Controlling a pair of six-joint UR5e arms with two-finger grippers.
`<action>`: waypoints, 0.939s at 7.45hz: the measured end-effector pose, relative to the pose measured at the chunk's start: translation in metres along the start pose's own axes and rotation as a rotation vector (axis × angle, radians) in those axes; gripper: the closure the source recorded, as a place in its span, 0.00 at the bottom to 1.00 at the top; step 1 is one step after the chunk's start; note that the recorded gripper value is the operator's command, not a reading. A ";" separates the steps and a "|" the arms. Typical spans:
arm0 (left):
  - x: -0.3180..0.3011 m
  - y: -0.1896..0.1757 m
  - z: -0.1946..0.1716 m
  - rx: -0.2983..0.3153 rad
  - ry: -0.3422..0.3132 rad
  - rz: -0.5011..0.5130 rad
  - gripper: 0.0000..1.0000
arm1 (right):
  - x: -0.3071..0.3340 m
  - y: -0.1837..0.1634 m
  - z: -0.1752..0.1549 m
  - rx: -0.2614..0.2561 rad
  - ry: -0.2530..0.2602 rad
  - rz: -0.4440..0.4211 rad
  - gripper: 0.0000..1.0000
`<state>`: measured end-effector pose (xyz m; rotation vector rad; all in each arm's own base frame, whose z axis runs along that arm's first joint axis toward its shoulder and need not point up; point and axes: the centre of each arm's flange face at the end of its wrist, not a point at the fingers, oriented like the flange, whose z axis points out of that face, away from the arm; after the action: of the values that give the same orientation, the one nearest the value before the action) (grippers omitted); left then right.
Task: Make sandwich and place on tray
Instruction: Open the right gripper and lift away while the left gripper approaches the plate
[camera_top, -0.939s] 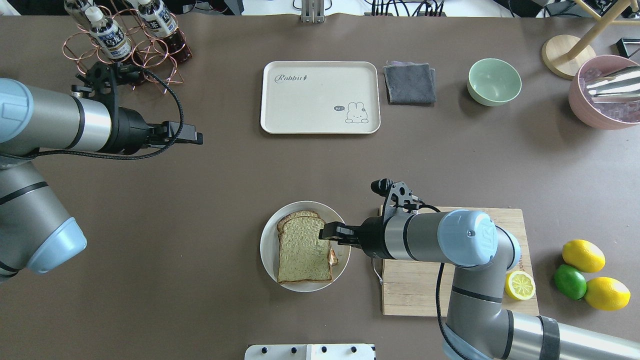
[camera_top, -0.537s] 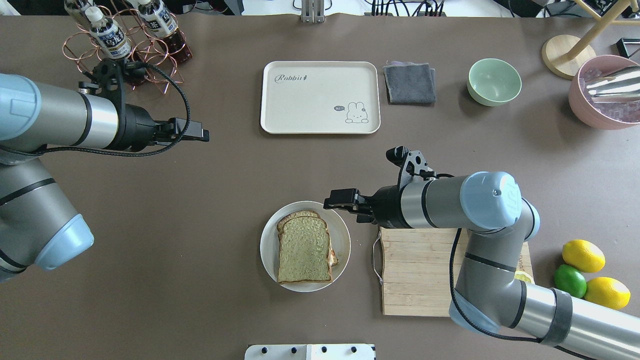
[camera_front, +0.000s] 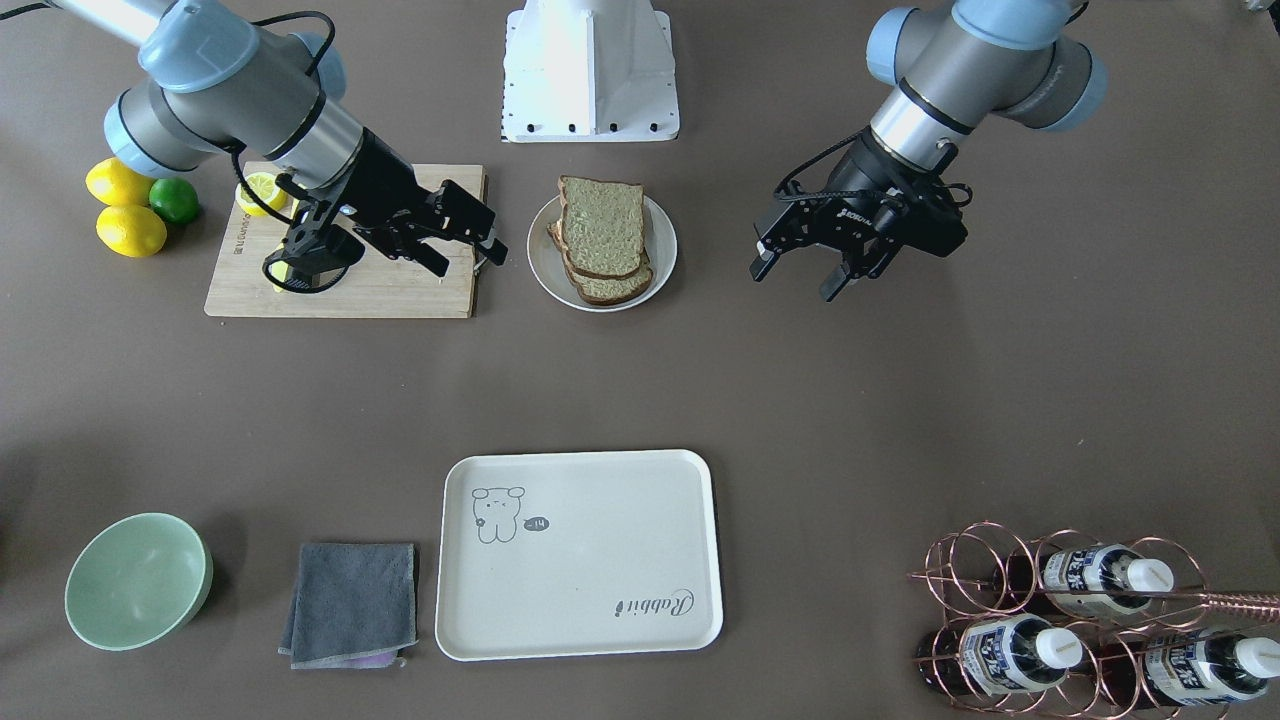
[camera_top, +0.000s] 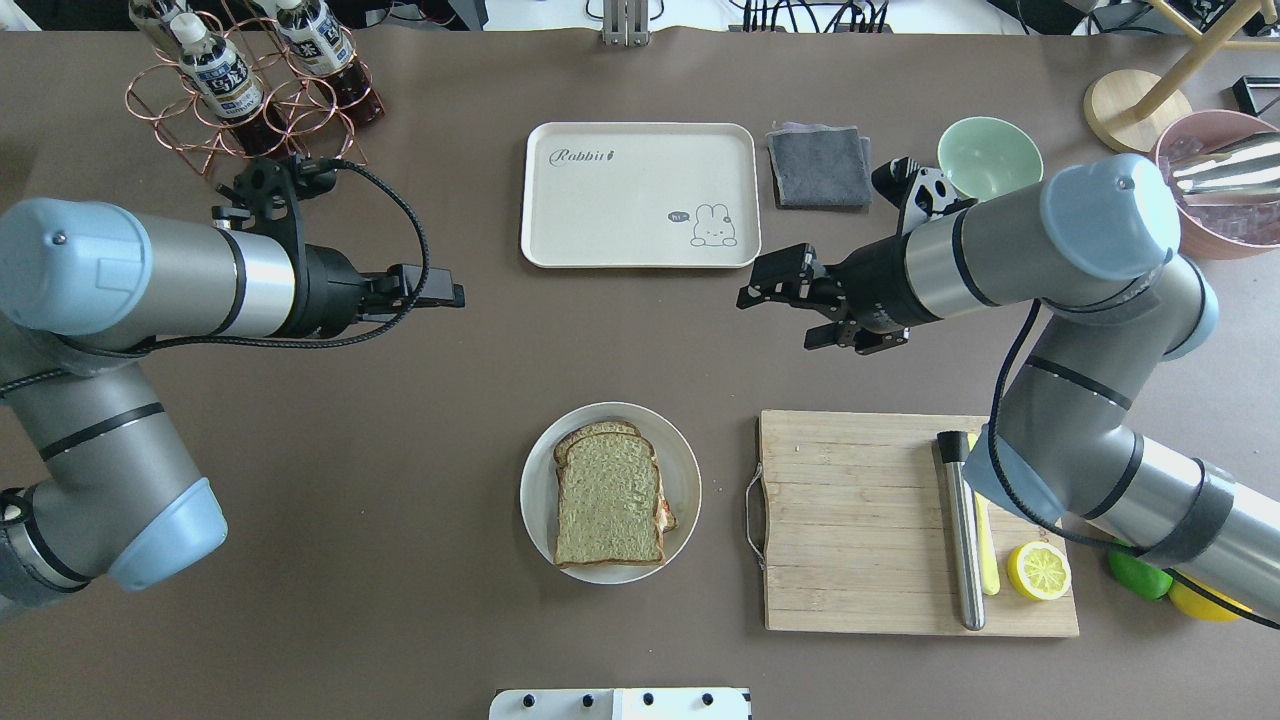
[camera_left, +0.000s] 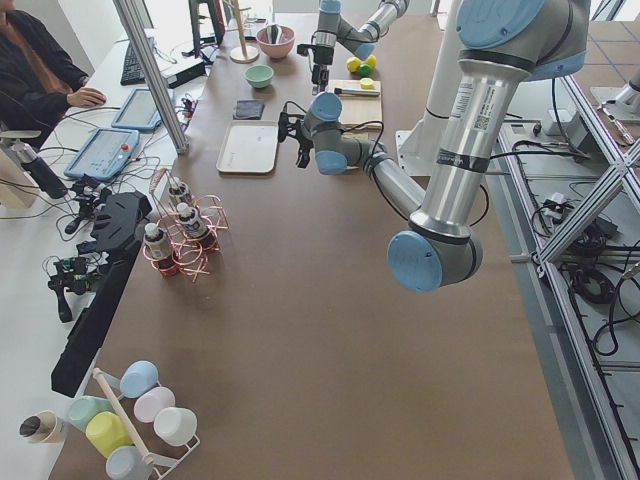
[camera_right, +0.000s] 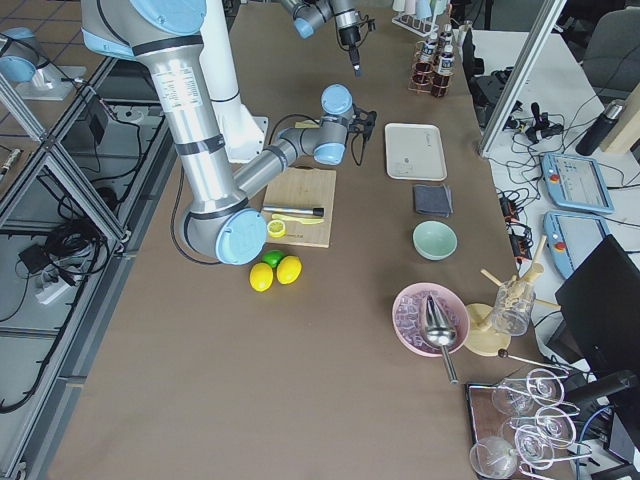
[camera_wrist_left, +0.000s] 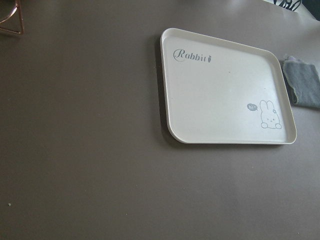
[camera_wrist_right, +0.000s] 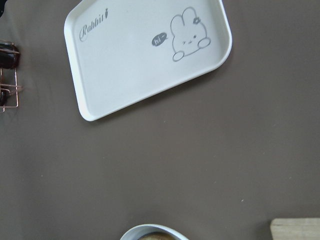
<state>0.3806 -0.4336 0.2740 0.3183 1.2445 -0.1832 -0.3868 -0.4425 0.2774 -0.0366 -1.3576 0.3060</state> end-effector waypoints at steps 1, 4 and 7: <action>0.008 0.020 0.011 0.005 0.000 -0.005 0.03 | 0.008 -0.026 -0.018 0.010 0.043 -0.014 0.01; 0.022 0.082 0.041 0.001 -0.013 0.010 0.16 | 0.057 -0.081 -0.059 0.013 0.179 -0.129 0.01; 0.030 0.144 0.069 -0.005 -0.034 0.028 0.30 | 0.122 -0.120 -0.100 0.013 0.240 -0.207 0.01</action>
<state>0.4962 -0.3197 0.2852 0.3270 1.2061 -0.1608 -0.2450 -0.5137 0.3966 0.0753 -1.1104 0.1312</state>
